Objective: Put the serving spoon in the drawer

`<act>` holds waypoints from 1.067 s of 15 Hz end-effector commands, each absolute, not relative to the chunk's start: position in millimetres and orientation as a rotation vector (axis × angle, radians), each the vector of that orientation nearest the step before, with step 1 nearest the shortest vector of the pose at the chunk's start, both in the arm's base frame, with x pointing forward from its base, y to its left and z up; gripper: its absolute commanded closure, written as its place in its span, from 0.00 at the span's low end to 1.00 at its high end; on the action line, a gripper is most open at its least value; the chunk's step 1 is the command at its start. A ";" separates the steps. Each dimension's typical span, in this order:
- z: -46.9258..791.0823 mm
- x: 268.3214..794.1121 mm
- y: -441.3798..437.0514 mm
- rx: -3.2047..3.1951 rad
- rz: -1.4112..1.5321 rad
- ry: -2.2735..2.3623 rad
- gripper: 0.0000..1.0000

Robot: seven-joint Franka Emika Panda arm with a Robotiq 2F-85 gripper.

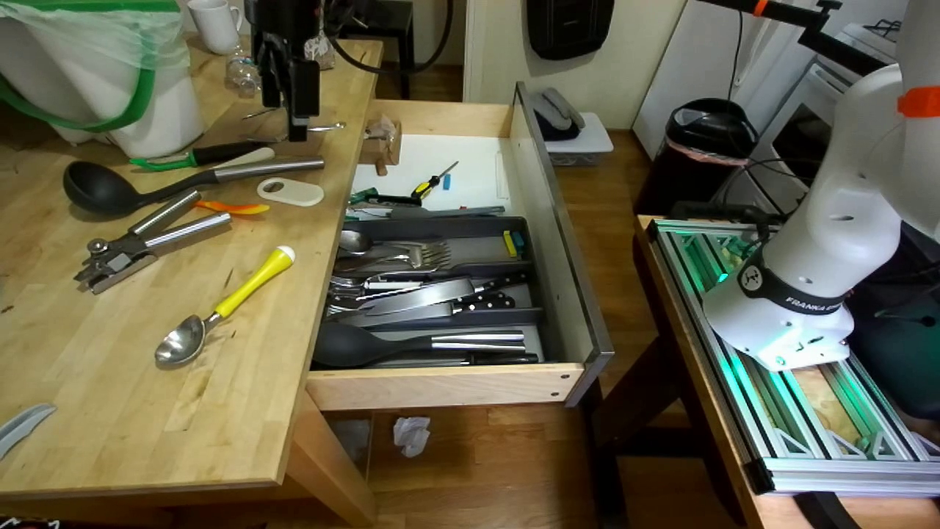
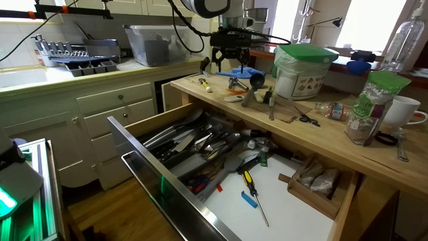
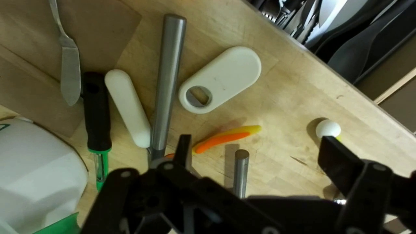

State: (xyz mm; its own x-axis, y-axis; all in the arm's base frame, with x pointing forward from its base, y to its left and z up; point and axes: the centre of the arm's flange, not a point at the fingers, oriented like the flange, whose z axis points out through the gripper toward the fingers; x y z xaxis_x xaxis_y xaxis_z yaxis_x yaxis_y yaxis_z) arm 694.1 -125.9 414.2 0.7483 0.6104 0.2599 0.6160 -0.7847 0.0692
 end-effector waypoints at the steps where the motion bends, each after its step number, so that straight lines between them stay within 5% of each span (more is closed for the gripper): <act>1: 414.8 694.2 -125.0 -2.916 -0.424 -1.025 0.00; 16: 334.1 752.8 -156.5 -2.941 -0.693 -0.868 0.05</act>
